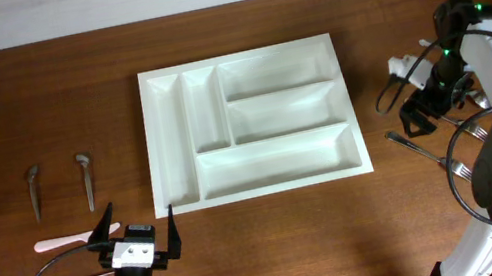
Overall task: Pack container
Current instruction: 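Move the right gripper over the forks right of the tray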
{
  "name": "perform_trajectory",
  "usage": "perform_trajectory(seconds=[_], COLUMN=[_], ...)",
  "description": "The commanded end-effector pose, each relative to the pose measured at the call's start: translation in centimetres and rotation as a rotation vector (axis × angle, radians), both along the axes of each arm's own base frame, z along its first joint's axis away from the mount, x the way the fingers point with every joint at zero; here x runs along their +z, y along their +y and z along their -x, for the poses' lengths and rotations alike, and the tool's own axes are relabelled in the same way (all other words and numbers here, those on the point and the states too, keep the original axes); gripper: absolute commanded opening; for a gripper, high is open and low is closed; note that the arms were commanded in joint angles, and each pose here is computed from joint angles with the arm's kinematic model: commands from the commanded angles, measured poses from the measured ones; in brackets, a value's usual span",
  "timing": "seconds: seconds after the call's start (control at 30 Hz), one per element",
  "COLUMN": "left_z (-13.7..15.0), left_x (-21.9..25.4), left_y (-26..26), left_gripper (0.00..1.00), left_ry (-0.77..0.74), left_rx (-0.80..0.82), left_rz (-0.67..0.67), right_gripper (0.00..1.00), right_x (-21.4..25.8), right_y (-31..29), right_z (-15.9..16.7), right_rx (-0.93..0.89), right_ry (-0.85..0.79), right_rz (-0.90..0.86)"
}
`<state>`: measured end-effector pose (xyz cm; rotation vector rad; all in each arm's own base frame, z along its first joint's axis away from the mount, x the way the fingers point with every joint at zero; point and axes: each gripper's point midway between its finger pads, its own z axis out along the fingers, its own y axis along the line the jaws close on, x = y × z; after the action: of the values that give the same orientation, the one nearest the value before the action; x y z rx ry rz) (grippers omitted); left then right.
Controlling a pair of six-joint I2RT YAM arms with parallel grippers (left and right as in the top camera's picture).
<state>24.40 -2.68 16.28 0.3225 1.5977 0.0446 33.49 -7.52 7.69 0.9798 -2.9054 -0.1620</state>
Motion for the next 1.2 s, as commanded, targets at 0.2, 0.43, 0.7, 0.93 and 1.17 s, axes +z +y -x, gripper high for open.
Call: perform_trajectory(seconds=[0.2, 0.43, 0.7, 0.93, 1.17], left_z=[0.0, 0.0, 0.0, 0.0, 0.0], left_x=[-0.2, -0.2, -0.2, -0.2, -0.2], left_y=[-0.1, -0.1, -0.1, -0.1, -0.1], left_gripper=[0.99, 0.99, 0.99, 0.99, 0.99], left_ry=[0.001, 0.001, 0.001, 0.001, 0.001], left_rx=[-0.009, -0.009, -0.009, -0.009, -0.009], left_rz=[-0.008, -0.008, -0.008, -0.008, -0.008], right_gripper=[0.99, 0.99, 0.99, 0.99, 0.99], right_x=[0.0, 0.2, 0.5, 0.5, 0.7], right_y=[1.4, 2.4, 3.7, 3.6, 4.8], right_z=[0.0, -0.2, 0.9, 0.7, -1.4], right_rx=[0.068, -0.034, -0.185, -0.834, -1.654], right_ry=[-0.016, -0.017, 0.053, 0.160, 0.301], right_rz=[-0.077, -0.129, -0.185, -0.102, -0.111])
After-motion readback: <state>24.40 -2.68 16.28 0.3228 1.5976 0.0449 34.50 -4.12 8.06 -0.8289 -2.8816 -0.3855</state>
